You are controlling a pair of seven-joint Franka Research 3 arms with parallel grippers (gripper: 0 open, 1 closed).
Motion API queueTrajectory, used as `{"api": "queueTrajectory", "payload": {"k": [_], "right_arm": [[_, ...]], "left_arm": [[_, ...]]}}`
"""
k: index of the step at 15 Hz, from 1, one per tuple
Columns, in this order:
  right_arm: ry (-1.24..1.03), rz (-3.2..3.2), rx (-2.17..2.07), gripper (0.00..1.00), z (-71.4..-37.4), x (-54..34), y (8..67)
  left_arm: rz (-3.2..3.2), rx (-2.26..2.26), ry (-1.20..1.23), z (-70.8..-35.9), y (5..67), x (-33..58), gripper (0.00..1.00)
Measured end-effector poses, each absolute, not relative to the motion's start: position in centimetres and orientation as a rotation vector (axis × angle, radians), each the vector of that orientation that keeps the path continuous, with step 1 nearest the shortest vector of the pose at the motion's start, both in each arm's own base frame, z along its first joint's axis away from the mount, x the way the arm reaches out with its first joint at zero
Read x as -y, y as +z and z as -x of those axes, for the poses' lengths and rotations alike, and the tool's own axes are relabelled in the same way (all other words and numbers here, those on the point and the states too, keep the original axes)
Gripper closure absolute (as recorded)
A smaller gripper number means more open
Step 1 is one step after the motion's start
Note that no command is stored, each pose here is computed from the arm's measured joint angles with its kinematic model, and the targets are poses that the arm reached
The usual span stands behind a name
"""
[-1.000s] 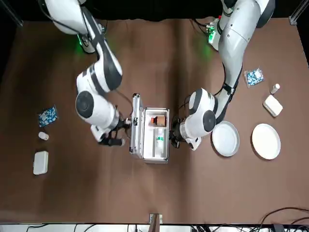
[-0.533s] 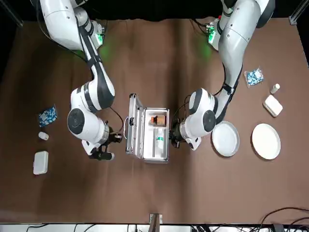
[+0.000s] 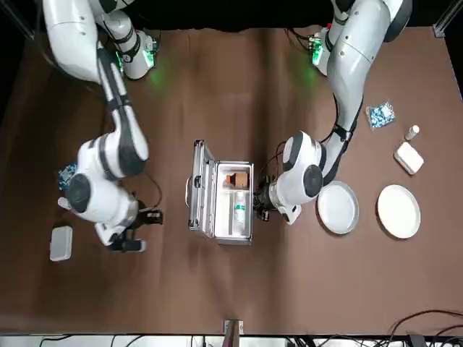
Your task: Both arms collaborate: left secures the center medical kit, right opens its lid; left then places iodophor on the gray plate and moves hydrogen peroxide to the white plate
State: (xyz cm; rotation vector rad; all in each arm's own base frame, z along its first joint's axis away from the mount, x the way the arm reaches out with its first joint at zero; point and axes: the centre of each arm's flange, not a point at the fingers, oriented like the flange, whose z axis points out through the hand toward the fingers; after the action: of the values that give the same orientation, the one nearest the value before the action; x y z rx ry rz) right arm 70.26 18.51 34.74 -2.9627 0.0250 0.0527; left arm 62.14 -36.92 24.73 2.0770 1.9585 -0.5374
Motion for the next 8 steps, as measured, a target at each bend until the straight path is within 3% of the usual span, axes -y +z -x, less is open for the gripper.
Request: {"api": "queueTrajectory", "payload": {"k": [2, 5, 8], "right_arm": [[0.028, 2.961, -0.013, 0.26, -71.2, -15.0, 35.1], [0.011, 2.961, 0.008, 0.02, -71.8, -11.6, 36.3], [0.01, 2.954, 0.049, 0.02, -71.4, -7.8, 40.3]], "left_arm": [[-2.07, -1.955, -0.532, -62.4, 25.3, 36.8, 0.26], [-2.045, -1.954, -0.502, -63.6, 27.8, 35.7, 0.01], [-2.035, -1.981, -0.507, -64.8, 31.5, 32.6, 0.0]]}}
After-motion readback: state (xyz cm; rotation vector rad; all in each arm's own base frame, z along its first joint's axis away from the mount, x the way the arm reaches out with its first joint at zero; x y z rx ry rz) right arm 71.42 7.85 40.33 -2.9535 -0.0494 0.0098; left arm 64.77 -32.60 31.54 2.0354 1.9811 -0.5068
